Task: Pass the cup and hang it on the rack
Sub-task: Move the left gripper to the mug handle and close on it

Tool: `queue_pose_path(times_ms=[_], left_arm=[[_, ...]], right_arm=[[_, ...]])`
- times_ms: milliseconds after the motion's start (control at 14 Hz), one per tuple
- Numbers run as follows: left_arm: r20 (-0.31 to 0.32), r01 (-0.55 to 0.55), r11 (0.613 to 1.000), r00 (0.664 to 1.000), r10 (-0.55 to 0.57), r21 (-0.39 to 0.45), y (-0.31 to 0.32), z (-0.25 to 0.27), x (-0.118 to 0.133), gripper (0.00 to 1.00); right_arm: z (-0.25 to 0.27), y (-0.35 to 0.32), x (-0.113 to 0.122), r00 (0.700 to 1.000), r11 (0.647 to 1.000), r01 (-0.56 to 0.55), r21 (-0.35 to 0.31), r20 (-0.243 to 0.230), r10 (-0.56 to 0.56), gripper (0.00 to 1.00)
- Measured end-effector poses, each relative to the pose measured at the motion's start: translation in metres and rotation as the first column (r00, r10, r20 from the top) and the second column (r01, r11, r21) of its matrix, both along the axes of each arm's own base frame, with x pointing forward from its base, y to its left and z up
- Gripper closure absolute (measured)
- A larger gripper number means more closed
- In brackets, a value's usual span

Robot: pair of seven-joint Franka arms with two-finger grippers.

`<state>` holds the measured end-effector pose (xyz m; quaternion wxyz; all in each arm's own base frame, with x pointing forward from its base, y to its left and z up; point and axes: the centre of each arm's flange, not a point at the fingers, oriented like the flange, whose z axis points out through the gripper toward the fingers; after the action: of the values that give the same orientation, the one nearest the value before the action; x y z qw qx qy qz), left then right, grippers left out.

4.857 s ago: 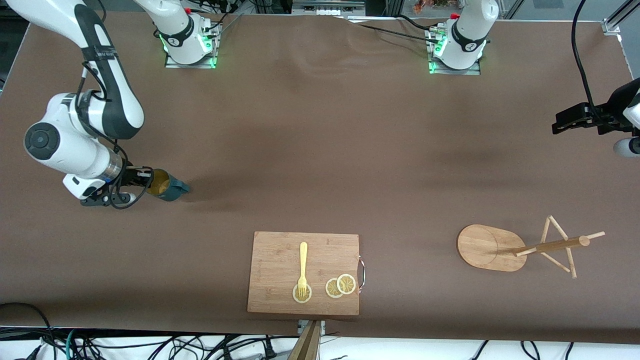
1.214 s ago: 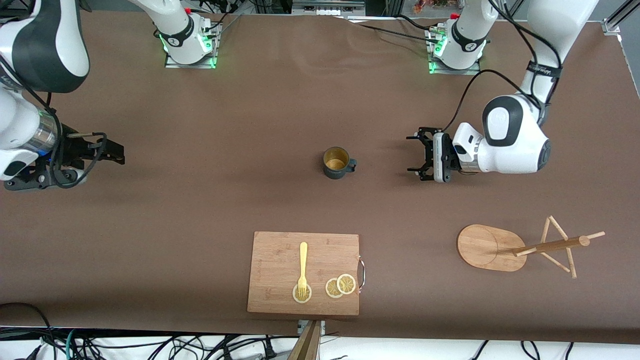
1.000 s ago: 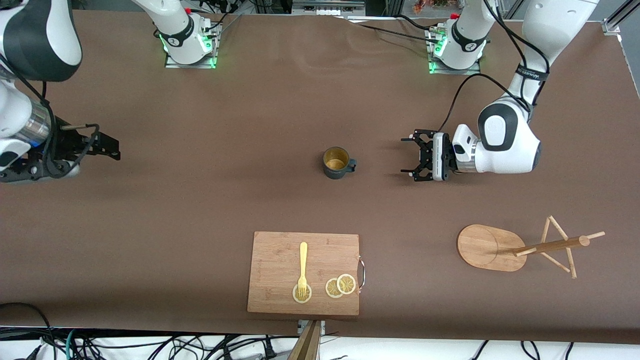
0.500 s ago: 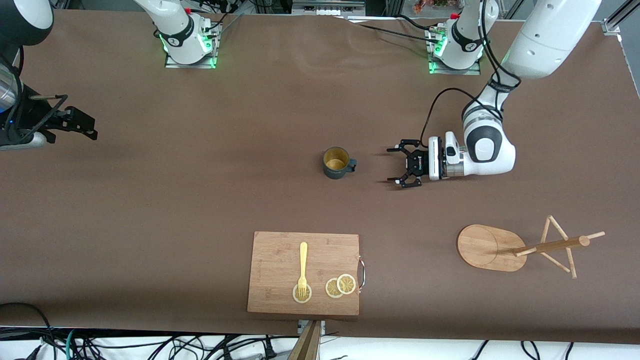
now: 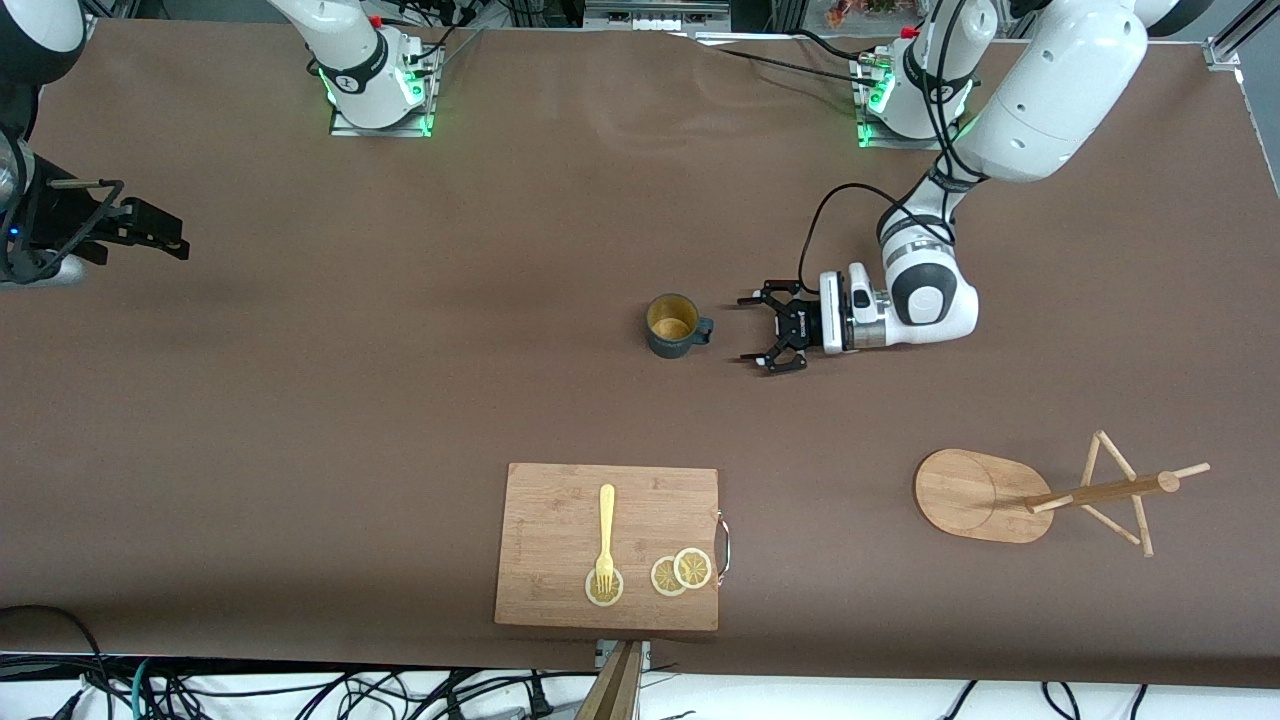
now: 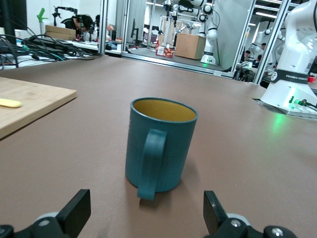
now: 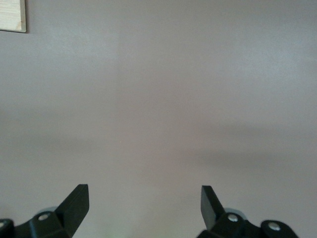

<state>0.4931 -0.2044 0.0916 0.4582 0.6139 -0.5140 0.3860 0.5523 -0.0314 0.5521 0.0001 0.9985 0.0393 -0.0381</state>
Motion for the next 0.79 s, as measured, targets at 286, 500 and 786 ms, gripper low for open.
queue_pose_path(times_ms=[286, 500, 786], left_arm=[[0.048, 0.025, 1.000, 0.999, -0.025, -0.008, -0.015, -0.006, -0.001, 0.00], [0.066, 0.022, 1.000, 0.998, -0.022, 0.001, -0.029, -0.008, -0.004, 0.00], [0.081, 0.009, 1.000, 0.997, -0.009, -0.002, -0.044, -0.007, -0.008, 0.00]], right_arm=[[0.002, 0.001, 0.006, 0.999, 1.000, -0.001, 0.002, 0.044, 0.001, 0.00], [0.000, 0.004, 0.008, 0.999, 1.000, -0.004, 0.007, 0.049, 0.004, 0.00], [0.001, 0.006, 0.009, 0.999, 1.000, -0.007, 0.008, 0.053, 0.007, 0.00]])
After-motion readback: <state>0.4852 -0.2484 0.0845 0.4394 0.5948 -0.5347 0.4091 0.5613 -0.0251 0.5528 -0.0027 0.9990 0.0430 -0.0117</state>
